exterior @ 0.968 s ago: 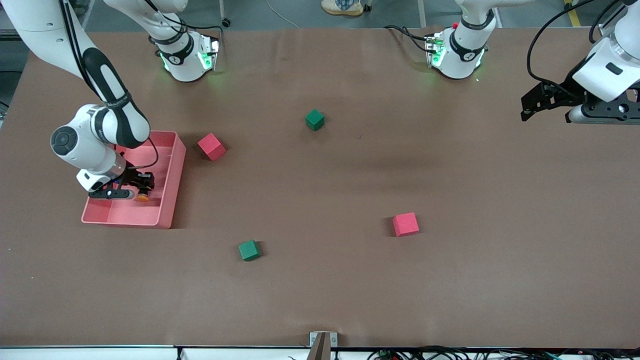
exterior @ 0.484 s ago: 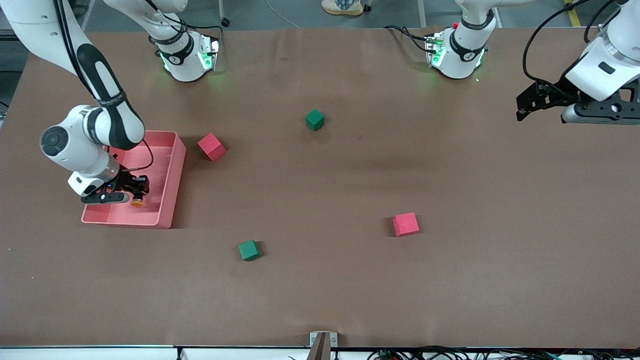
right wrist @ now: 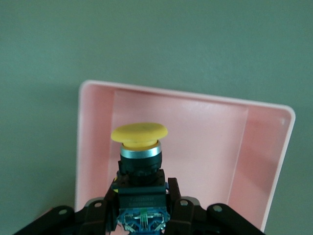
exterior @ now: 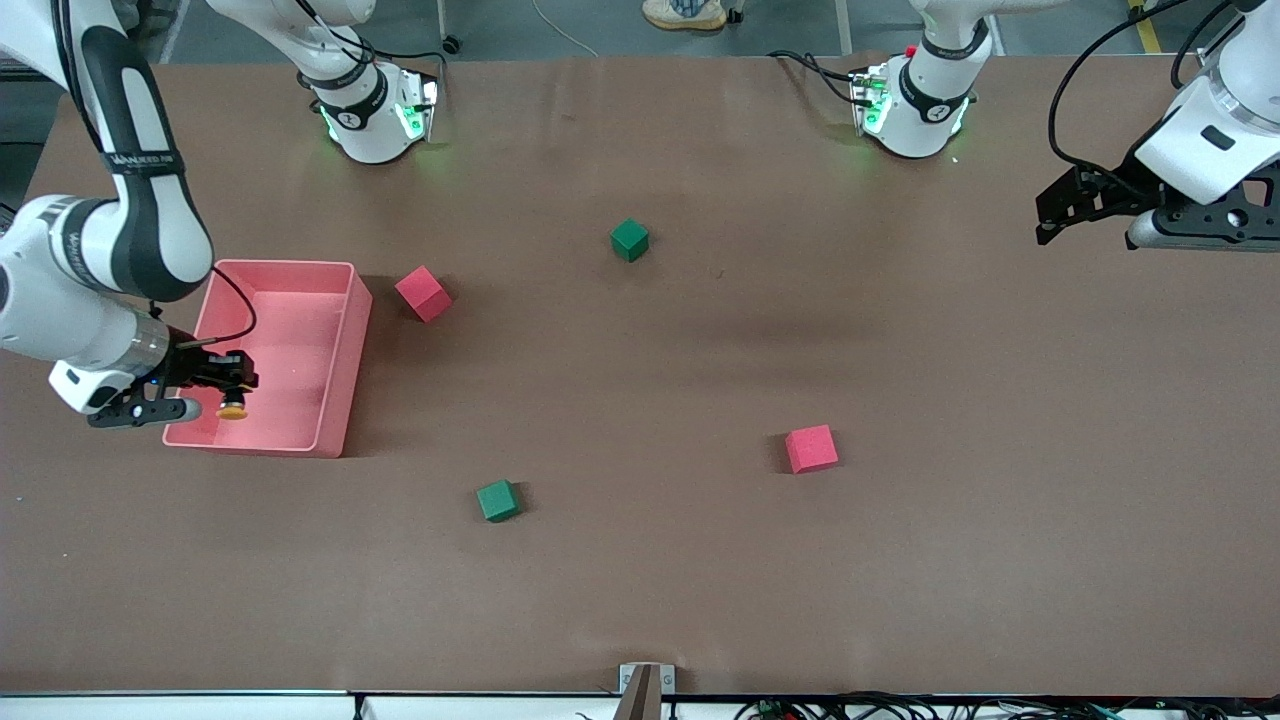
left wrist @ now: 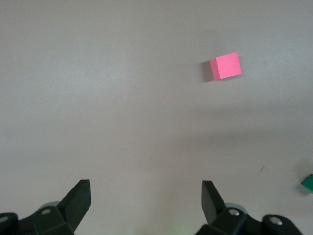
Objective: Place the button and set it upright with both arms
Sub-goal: 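Lift the button out of the tray with the right gripper toward table center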
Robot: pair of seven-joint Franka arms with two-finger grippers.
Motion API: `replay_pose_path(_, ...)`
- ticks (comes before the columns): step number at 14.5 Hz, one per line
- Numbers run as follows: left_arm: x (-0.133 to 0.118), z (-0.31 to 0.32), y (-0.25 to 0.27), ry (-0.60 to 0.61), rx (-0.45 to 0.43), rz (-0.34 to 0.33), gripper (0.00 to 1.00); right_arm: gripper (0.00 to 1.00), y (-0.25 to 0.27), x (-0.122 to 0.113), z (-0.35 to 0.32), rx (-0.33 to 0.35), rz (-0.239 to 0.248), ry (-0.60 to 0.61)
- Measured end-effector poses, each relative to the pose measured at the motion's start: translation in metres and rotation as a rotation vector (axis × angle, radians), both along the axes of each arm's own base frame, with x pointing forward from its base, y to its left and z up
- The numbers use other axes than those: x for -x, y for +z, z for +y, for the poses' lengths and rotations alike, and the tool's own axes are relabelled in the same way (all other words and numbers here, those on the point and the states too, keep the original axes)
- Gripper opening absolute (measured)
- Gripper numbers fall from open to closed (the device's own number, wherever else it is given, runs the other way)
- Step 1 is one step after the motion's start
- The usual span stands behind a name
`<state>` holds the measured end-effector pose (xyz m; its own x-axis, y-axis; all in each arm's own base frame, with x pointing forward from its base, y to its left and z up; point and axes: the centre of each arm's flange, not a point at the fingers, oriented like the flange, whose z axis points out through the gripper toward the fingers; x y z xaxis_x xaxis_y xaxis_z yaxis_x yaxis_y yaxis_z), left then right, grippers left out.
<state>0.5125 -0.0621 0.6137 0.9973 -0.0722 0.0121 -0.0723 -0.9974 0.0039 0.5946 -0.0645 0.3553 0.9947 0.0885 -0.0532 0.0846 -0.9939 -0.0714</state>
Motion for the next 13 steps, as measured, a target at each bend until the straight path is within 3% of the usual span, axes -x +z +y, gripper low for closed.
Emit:
replay_pose_path(6, 0.000, -0.004, -0.001, -0.002, 0.020, 0.004, 1.00, 0.41, 0.037, -0.015, 0.170, -0.023, -0.021, -0.130)
replay_pose_path(9, 0.001, -0.007, -0.001, -0.003, 0.037, 0.008, 1.00, 0.41, 0.034, -0.008, 0.267, -0.016, -0.025, -0.084)
replay_pose_path(13, 0.001, -0.011, -0.002, 0.008, 0.048, 0.012, 1.00, 0.41, -0.006, -0.002, 0.371, -0.001, -0.007, 0.013)
